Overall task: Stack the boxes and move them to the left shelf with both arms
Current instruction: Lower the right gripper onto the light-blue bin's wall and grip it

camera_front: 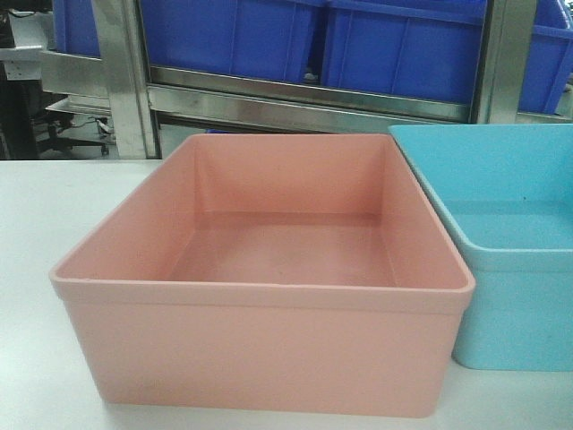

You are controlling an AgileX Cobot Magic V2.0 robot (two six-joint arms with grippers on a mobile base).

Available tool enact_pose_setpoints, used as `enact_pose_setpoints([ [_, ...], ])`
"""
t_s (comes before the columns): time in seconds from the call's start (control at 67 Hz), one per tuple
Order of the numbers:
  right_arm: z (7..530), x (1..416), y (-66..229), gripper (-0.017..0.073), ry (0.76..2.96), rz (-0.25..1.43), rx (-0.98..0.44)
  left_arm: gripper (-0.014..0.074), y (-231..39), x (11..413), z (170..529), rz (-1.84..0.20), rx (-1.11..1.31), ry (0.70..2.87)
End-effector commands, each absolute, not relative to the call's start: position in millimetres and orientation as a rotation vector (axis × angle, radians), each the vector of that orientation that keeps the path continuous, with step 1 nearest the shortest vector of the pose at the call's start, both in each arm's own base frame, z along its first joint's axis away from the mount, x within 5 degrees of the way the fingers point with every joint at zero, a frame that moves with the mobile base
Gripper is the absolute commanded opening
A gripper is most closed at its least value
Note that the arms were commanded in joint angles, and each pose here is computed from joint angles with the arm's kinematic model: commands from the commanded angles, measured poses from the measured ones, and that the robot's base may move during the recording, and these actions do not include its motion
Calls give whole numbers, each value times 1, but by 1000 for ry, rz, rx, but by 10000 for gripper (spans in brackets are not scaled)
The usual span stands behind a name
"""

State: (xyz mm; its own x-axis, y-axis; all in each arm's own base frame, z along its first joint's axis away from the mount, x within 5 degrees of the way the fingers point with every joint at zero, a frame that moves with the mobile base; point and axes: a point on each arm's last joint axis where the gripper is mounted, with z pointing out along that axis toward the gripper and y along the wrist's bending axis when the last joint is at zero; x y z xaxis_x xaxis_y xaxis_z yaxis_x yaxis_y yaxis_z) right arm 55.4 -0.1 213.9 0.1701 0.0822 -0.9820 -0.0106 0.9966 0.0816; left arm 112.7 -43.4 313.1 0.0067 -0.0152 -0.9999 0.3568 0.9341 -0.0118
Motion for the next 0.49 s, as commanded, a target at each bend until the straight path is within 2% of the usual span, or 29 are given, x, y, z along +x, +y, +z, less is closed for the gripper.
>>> enact_pose_setpoints([
  [0.0,221,53,0,57,1311,63,48,384,-38,100,332,-295,257,1422],
  [0.269,221,53,0,57,1311,63,48,384,-30,74,333,-321,274,1422],
  [0.478,220,54,0,57,1320,62,47,384,-30,72,333,-333,265,1416],
])
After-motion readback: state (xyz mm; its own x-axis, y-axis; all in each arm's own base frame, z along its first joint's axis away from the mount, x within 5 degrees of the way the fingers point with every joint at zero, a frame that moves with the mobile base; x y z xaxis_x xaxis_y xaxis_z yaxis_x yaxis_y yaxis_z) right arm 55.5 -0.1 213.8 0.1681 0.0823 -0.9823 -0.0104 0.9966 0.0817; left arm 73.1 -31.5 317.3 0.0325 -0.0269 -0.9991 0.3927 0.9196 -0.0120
